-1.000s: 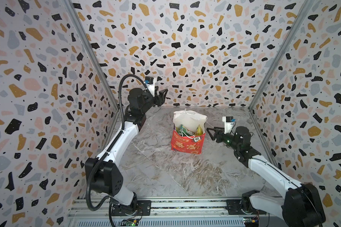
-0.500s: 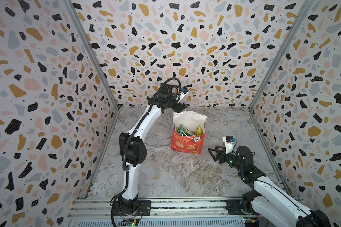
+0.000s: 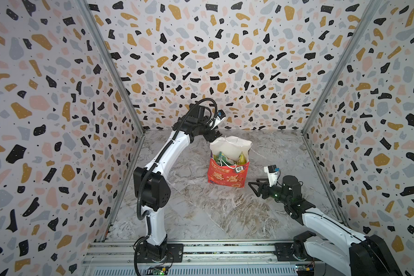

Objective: Take the snacks out of the paper bag
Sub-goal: Move the paper bag to the center of the table.

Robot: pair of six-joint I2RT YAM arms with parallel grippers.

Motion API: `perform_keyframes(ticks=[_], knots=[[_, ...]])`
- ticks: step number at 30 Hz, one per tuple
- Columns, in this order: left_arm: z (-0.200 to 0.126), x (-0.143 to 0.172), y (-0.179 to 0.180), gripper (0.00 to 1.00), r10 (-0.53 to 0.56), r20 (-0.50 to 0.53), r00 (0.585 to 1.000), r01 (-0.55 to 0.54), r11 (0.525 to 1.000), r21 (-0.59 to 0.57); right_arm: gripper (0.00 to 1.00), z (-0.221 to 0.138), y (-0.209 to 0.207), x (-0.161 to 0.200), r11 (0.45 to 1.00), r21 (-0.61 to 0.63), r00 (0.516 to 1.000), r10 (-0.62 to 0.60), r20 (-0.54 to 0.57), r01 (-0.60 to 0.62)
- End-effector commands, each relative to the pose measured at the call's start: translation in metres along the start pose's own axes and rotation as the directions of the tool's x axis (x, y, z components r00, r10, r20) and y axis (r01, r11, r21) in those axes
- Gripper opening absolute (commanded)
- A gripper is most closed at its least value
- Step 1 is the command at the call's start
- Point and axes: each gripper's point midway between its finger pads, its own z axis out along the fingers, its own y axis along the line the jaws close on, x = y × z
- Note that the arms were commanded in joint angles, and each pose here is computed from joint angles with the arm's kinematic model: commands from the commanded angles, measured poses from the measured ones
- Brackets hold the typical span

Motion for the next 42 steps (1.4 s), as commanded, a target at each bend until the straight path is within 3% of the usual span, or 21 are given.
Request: perform_keyframes(ticks=[1, 5, 11, 17, 20, 22, 23, 28, 35, 42], knots=[[-0.030, -0.037, 0.003, 0.77, 0.051, 0.116, 0.992, -0.048, 0.998, -0.029, 0.72, 0.001, 0.017, -0.026, 0.996, -0.057, 0.996, -0.068, 0.066, 0.071], [-0.034, -0.037, -0.003, 0.83, 0.090, 0.115, 0.989, -0.090, 0.996, -0.007, 0.72, 0.003, 0.018, -0.024, 0.995, -0.067, 0.996, -0.064, 0.063, 0.069], [0.003, -0.006, -0.003, 0.84, 0.132, -0.023, 0.991, -0.130, 0.988, 0.086, 0.73, 0.002, 0.025, -0.023, 0.992, -0.099, 0.995, -0.066, 0.071, 0.073], [0.019, 0.005, -0.010, 0.86, 0.163, -0.054, 0.985, -0.152, 0.974, 0.166, 0.73, 0.002, 0.026, -0.021, 0.992, -0.104, 0.995, -0.067, 0.071, 0.074], [0.021, 0.013, -0.014, 0.85, 0.180, -0.072, 0.981, -0.165, 0.970, 0.177, 0.73, 0.002, 0.025, -0.020, 0.992, -0.103, 0.995, -0.062, 0.075, 0.069], [0.021, 0.015, -0.015, 0.76, 0.188, -0.072, 0.979, -0.173, 0.967, 0.185, 0.73, 0.003, 0.024, -0.019, 0.993, -0.101, 0.996, -0.060, 0.072, 0.067], [0.022, 0.015, -0.017, 0.73, 0.189, -0.069, 0.980, -0.173, 0.966, 0.191, 0.73, 0.004, 0.024, -0.018, 0.993, -0.101, 0.996, -0.057, 0.070, 0.064], [0.011, -0.001, -0.012, 0.78, 0.186, -0.025, 0.982, -0.180, 0.971, 0.156, 0.73, 0.008, 0.024, -0.017, 0.992, -0.109, 0.997, -0.054, 0.059, 0.060], [-0.029, -0.037, -0.017, 0.83, 0.217, 0.078, 0.973, -0.226, 0.965, 0.131, 0.73, 0.010, 0.024, -0.017, 0.992, -0.110, 0.997, -0.057, 0.057, 0.063], [-0.022, -0.018, -0.027, 0.88, 0.238, 0.025, 0.971, -0.238, 0.956, 0.173, 0.73, 0.013, 0.027, -0.016, 0.990, -0.123, 0.997, -0.058, 0.056, 0.064]])
